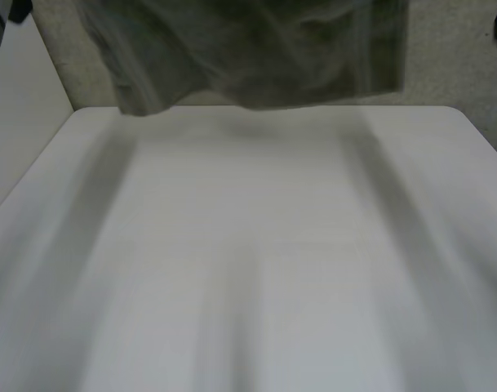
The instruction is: Fold the towel.
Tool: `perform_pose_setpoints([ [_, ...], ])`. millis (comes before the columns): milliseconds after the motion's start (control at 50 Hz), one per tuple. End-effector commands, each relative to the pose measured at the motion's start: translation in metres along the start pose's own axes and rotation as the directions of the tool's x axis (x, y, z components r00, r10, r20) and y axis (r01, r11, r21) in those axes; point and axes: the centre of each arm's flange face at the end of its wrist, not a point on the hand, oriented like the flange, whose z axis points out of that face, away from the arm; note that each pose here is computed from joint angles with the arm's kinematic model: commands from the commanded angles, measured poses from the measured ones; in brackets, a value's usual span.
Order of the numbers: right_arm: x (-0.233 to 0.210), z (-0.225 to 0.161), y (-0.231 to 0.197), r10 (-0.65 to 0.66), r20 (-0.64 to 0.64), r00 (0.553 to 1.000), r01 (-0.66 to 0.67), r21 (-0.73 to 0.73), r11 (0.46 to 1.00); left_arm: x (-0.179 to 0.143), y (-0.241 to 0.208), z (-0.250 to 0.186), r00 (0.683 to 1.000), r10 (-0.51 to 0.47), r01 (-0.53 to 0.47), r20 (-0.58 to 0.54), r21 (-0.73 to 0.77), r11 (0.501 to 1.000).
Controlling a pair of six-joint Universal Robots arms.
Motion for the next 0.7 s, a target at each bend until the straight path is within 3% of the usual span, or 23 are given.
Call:
perform_pose_setpoints([
  [20, -0.04, -0.043, 0.063, 0.103, 0.161, 0.982, -0.061, -0.248, 0.967, -0.011, 0.09, -0.06, 0.999, -0.035, 0.034, 0.003, -0.252, 0.967],
  [140, -0.063, -0.088, 0.108, 0.121, 0.227, 0.966, -0.017, -0.411, 0.912, 0.006, 0.136, -0.108, 0.994, -0.078, 0.044, -0.08, -0.359, 0.932],
  [240, -0.075, -0.124, 0.141, 0.145, 0.255, 0.956, 0.012, -0.528, 0.849, 0.027, 0.176, -0.17, 0.985, -0.036, -0.046, -0.168, -0.46, 0.887],
  [280, -0.086, -0.147, 0.154, 0.15, 0.303, 0.941, 0.058, -0.582, 0.811, 0.031, 0.181, -0.184, 0.982, -0.017, -0.078, -0.188, -0.487, 0.87],
  [360, -0.091, -0.166, 0.156, 0.15, 0.345, 0.926, 0.099, -0.607, 0.789, 0.034, 0.181, -0.218, 0.976, 0.021, -0.142, -0.218, -0.559, 0.817],
  [560, -0.045, -0.173, 0.075, 0.135, 0.274, 0.952, 0.06, -0.599, 0.798, 0.029, 0.122, -0.236, 0.976, 0.055, -0.168, -0.212, -0.566, 0.807],
  [700, -0.014, -0.164, 0.049, 0.085, 0.225, 0.971, 0.062, -0.577, 0.814, 0.033, 0.091, -0.238, 0.971, 0.059, -0.178, -0.232, -0.535, 0.826],
])
